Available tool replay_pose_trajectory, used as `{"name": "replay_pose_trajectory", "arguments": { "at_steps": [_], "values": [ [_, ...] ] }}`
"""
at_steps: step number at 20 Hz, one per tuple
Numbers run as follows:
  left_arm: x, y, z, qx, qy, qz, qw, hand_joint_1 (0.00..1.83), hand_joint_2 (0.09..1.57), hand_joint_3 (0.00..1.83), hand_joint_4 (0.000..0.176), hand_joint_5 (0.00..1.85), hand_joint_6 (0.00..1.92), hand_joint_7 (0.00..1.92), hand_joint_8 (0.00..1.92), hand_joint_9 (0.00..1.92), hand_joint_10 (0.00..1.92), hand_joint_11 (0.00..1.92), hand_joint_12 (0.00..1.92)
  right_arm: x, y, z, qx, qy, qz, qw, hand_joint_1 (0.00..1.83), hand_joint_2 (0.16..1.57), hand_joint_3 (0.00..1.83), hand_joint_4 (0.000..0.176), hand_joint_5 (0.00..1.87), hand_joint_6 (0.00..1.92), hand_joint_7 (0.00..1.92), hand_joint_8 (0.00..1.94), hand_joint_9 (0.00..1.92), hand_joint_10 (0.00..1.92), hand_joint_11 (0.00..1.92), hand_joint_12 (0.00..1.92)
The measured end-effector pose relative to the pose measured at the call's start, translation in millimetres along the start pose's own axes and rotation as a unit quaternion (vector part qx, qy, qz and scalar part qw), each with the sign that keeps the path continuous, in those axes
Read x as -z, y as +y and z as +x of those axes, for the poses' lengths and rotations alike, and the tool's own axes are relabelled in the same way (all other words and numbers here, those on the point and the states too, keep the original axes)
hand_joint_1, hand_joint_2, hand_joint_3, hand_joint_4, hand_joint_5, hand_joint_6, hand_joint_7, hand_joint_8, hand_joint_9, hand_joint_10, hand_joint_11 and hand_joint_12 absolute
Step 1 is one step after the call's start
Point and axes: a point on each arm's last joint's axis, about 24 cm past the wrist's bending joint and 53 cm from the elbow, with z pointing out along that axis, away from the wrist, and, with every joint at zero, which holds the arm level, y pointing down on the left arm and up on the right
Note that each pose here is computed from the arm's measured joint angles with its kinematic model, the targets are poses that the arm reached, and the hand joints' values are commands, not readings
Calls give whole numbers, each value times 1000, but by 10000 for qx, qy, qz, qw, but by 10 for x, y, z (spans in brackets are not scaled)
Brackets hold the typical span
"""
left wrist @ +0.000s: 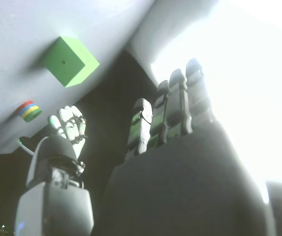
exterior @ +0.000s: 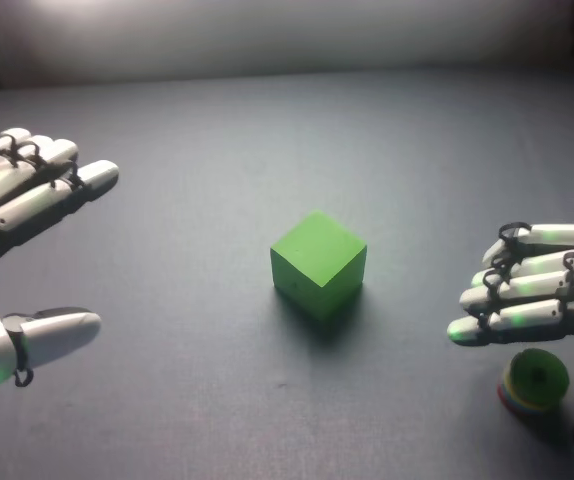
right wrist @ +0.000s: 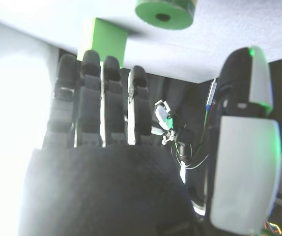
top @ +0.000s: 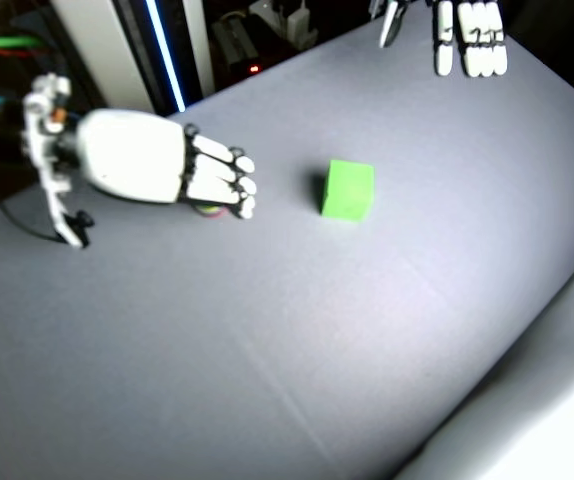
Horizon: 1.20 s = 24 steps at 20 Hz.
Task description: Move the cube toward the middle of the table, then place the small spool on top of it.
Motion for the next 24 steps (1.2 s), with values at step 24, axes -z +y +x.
{"name": "replay_pose_trajectory", "arguments": {
  "at_steps": [24],
  "values": [
    [145,103,-2,181,-115,-223,9995,148,1259,6,130,6,2,1,0,0,0,0,0,-49,-92,126,-13,187,173,9997,1026,966,1,13,670,2,735,31,700,123,166,1221]
  ]
}}
